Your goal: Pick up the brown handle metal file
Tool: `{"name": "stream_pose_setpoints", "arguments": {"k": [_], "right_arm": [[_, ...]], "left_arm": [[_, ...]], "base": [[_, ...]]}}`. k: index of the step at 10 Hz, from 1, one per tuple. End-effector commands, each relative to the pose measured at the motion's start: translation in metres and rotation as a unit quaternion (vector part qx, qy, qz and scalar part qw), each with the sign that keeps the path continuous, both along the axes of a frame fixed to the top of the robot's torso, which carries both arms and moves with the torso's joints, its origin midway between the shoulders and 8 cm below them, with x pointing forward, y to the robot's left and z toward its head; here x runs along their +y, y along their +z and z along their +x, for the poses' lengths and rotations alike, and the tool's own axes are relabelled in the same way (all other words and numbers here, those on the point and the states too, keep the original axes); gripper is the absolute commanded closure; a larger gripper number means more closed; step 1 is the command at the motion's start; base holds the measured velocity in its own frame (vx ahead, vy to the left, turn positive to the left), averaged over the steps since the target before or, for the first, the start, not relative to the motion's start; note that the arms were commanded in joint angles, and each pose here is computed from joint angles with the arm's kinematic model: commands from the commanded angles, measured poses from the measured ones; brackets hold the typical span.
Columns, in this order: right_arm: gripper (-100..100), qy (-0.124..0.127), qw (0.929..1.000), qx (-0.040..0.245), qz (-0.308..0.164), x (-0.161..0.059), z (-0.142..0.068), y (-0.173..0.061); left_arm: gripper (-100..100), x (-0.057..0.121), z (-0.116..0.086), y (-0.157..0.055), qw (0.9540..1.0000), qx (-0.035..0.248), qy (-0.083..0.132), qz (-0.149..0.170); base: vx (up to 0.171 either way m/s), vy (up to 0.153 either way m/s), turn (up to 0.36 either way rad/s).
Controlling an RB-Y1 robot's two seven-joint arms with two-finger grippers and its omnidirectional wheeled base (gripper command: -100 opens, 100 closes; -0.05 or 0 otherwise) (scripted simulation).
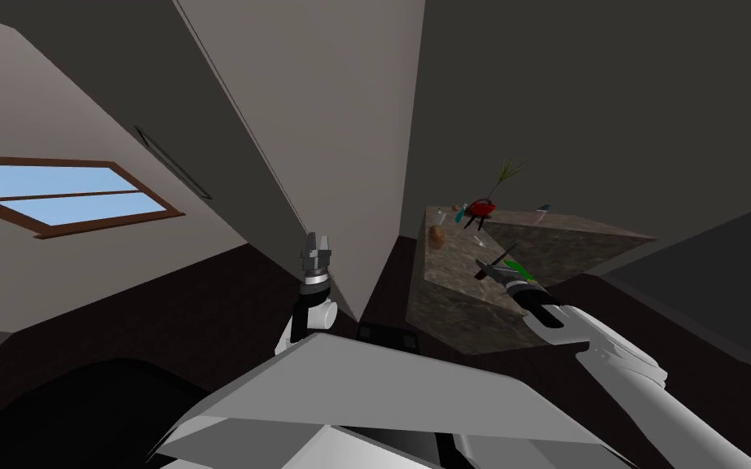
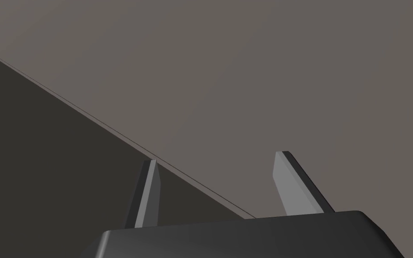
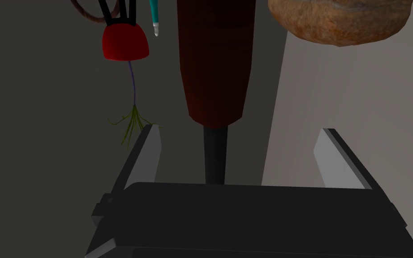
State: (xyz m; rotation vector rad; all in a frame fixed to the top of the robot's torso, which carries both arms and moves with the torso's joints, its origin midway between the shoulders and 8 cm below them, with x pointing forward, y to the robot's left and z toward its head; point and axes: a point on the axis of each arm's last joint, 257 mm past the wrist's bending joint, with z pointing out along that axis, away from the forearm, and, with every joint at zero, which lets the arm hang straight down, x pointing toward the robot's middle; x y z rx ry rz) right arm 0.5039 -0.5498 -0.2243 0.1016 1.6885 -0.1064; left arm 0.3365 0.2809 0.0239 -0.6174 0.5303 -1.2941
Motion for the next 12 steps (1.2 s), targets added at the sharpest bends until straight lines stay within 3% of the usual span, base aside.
{"name": "stream_pose_setpoints", "arguments": {"k": [1, 2, 4, 5, 8, 9, 11, 12], "right_arm": [[-100, -0.007, 1.0, 0.006, 0.002, -0.008, -0.002, -0.007], [-100, 0.018, 0.9998, -0.002, -0.003, 0.006, 0.013, 0.002], [-100, 0.005, 1.0, 0.004, 0.001, -0.006, 0.016, -0.003], [-100, 0.029, 0.9996, -0.002, -0.004, 0.007, 0.029, 0.004], [-100, 0.012, 0.9999, 0.007, 0.002, -0.007, 0.03, -0.004], [-100, 0.036, 0.9993, -0.001, -0.004, 0.007, 0.044, 0.006], [-100, 0.02, 0.9998, 0.008, 0.002, -0.006, 0.045, -0.001], [-100, 0.044, 0.999, 0.002, -0.004, 0.007, 0.057, 0.009]], "left_arm": [[0, 0.0, 0.0, 0.0, 1.0, 0.0, 0.0, 0.0], [0, 0.0, 0.0, 0.0, 1.0, 0.0, 0.0, 0.0], [0, 0.0, 0.0, 0.0, 1.0, 0.0, 0.0, 0.0], [0, 0.0, 0.0, 0.0, 1.0, 0.0, 0.0, 0.0], [0, 0.0, 0.0, 0.0, 1.0, 0.0, 0.0, 0.0], [0, 0.0, 0.0, 0.0, 1.0, 0.0, 0.0, 0.0], [0, 0.0, 0.0, 0.0, 1.0, 0.0, 0.0, 0.0], [0, 0.0, 0.0, 0.0, 1.0, 0.0, 0.0, 0.0]], "base": [[0.0, 0.0, 0.0], [-0.012, 0.024, -0.147], [-0.012, 0.026, -0.019], [-0.014, 0.034, -0.117], [-0.008, 0.021, -0.018], [-0.004, 0.023, -0.123], [-0.013, 0.029, -0.033], [-0.019, 0.035, -0.129]]}}
